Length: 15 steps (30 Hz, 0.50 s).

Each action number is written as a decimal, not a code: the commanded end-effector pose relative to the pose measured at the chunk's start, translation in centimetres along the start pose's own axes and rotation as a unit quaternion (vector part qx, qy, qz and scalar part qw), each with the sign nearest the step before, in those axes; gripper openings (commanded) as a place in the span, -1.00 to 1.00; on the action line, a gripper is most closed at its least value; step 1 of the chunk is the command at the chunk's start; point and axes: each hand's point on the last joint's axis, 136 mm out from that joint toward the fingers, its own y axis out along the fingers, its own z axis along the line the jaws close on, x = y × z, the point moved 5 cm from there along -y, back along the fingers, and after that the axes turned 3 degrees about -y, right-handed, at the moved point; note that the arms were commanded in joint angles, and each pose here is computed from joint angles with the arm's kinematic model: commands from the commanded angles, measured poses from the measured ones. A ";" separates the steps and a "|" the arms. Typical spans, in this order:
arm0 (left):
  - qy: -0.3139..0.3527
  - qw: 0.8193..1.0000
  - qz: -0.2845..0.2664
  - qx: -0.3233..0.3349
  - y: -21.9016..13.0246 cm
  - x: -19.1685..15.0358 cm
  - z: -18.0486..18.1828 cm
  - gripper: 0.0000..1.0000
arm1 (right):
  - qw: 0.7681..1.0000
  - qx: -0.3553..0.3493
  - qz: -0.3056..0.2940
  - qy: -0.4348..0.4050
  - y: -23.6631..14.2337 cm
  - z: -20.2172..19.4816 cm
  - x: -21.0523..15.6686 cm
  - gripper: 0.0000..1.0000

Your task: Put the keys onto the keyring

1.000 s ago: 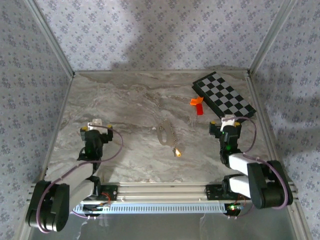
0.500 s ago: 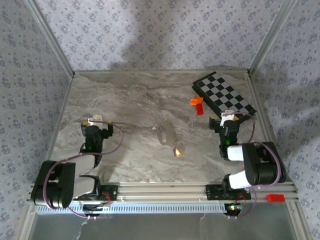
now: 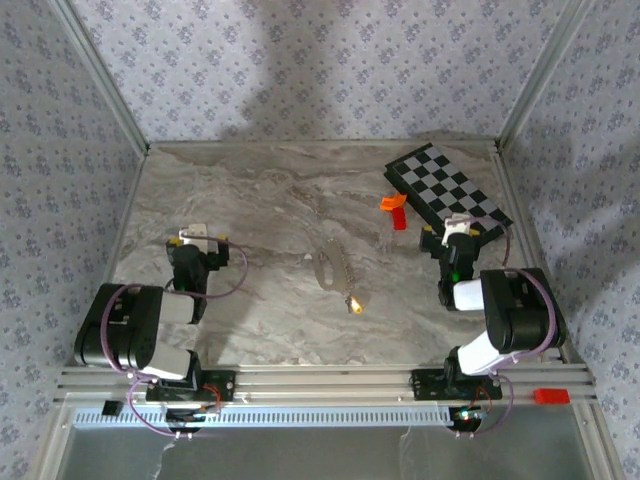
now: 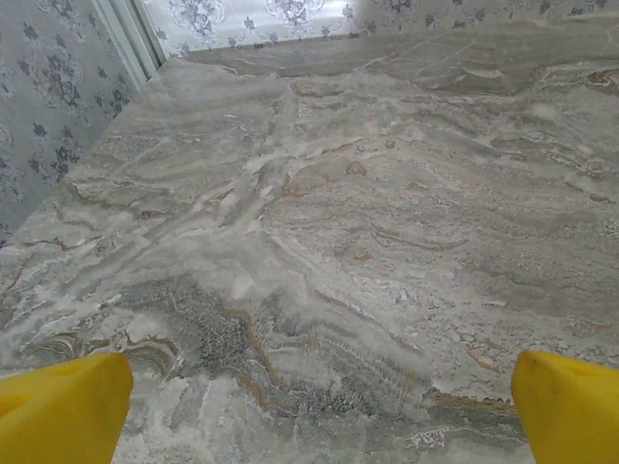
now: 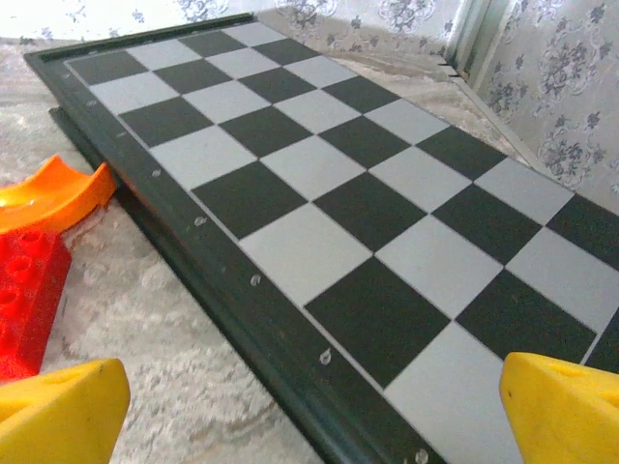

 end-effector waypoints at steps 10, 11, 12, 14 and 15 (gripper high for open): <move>-0.022 1.000 0.007 0.002 2.9 1.7 0.3 0.99 | 1.000 -0.020 0.013 0.012 0.6 -0.7 0.1 0.99; -0.027 1.000 0.015 0.002 3.2 1.8 0.4 0.99 | 1.000 -0.021 0.014 0.012 0.6 -0.7 0.0 0.99; -0.039 0.999 0.019 0.007 3.4 1.8 1.0 0.99 | 1.000 -0.021 0.015 0.011 0.6 -0.7 0.0 0.99; -0.050 0.998 0.027 0.011 3.6 1.8 1.4 0.99 | 1.000 -0.021 0.015 0.012 0.6 -0.7 0.0 0.99; -0.050 0.998 0.028 0.011 3.7 1.8 1.4 0.99 | 1.000 -0.021 0.014 0.012 0.6 -0.7 0.0 0.99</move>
